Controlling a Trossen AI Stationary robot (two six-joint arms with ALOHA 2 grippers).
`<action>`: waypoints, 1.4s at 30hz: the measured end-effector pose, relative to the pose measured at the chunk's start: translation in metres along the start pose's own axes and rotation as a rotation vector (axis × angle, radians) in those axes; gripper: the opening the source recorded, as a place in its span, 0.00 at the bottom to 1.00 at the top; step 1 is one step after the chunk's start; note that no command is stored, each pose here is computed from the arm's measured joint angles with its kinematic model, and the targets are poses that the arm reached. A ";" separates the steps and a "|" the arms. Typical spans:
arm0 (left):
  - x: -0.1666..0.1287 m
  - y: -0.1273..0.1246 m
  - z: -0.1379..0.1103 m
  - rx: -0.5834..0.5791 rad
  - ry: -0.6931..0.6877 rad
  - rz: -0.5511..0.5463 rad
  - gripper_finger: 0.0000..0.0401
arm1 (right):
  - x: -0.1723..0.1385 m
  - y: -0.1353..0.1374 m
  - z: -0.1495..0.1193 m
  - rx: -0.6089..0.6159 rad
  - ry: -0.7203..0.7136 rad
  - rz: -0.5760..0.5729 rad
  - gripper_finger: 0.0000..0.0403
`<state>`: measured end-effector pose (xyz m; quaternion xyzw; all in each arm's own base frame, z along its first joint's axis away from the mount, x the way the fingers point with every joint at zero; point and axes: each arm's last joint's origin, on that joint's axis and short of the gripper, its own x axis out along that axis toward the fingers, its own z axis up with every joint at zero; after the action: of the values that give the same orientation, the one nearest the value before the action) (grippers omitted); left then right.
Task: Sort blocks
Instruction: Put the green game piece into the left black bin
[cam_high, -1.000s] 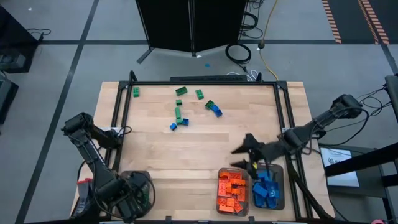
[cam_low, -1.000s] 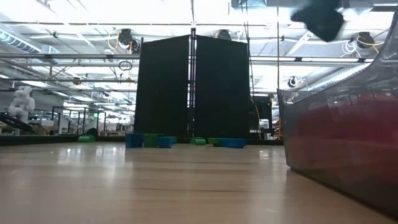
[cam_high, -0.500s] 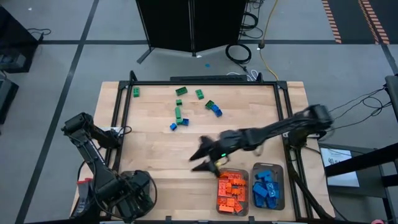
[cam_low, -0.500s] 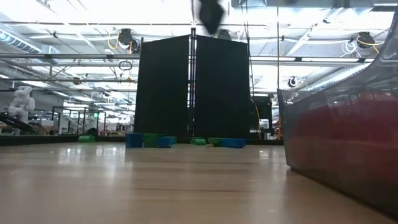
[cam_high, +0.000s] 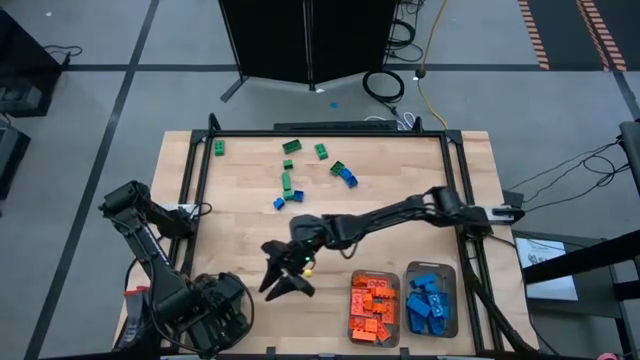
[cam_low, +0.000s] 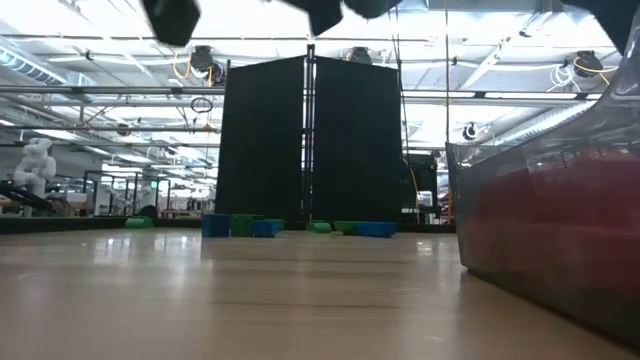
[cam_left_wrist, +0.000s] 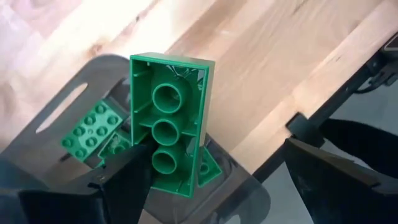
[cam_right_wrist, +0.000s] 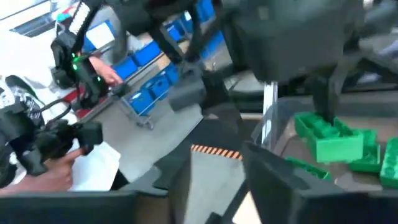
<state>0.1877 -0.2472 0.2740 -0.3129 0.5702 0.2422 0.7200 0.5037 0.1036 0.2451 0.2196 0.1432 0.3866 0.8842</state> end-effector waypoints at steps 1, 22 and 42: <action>0.000 0.000 0.000 0.000 -0.010 -0.002 0.88 | 0.003 -0.006 -0.003 0.005 0.009 0.005 0.30; 0.000 0.004 0.002 0.003 -0.060 0.037 0.88 | 0.018 -0.061 -0.025 -0.040 -0.077 -0.028 0.00; -0.003 0.009 -0.012 0.022 0.019 0.068 0.88 | 0.049 -0.089 -0.025 -0.055 0.014 -0.019 0.00</action>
<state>0.1731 -0.2494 0.2732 -0.2876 0.5900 0.2573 0.7092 0.5808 0.0936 0.1754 0.1911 0.1406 0.3835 0.8925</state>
